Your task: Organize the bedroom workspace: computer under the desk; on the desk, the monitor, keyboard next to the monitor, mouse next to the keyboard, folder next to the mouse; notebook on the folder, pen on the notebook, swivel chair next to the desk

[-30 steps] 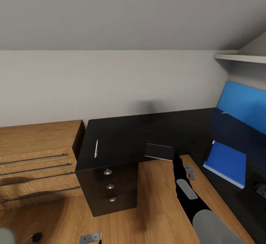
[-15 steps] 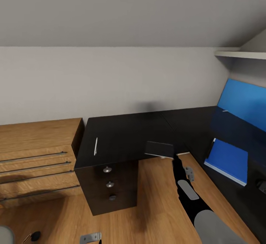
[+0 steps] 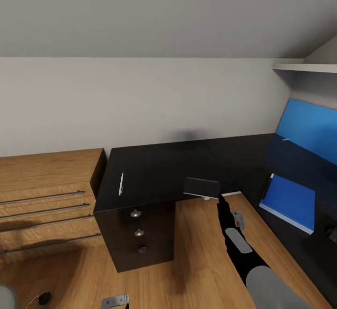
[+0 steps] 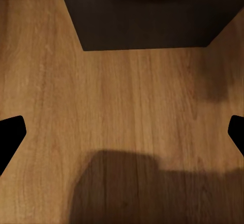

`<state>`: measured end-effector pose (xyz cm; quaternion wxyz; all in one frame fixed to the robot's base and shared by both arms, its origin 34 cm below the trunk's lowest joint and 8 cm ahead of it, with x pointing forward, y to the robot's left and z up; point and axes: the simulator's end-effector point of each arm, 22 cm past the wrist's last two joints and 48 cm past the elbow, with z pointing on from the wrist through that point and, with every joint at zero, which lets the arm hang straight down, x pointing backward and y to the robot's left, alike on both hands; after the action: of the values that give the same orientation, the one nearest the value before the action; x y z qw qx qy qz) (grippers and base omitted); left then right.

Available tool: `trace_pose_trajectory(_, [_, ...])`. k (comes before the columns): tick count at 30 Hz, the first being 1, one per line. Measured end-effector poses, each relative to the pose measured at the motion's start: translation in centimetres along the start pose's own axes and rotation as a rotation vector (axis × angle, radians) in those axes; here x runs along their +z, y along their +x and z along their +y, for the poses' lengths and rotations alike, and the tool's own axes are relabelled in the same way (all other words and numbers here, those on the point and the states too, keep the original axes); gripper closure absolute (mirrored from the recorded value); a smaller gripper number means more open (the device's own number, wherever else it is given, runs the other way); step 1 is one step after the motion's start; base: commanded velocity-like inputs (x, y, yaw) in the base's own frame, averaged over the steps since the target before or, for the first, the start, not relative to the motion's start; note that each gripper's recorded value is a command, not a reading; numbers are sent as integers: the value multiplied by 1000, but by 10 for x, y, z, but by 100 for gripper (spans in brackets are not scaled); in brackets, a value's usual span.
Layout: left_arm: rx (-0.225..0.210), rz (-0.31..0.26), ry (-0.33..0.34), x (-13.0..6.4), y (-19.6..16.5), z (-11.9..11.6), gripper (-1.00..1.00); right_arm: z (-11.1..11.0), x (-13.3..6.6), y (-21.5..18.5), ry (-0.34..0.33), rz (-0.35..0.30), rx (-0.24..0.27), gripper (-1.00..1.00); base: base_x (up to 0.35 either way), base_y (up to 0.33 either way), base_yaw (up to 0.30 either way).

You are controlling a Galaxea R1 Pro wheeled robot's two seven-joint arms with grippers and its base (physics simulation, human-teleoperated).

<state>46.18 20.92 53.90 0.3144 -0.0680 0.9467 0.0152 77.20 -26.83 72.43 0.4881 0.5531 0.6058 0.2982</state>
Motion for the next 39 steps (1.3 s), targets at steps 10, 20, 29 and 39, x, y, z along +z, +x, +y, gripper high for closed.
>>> trace_pose_trajectory(10, [3,3,2,0,2,0,-100,0,0,13,0,58,7,-100,21,2,0])
trace_pose_trajectory(20, [5,10,1,0,5,1,-100,0,-1,15,-1,70,8,-100,114,18,0])
trace_pose_trajectory(29, [5,11,1,0,6,1,-100,1,-1,15,-2,70,8,-100,144,1,0])
trace_pose_trajectory(39, [6,13,0,1,6,1,-100,1,-1,15,-3,70,8,-100,19,0,0])
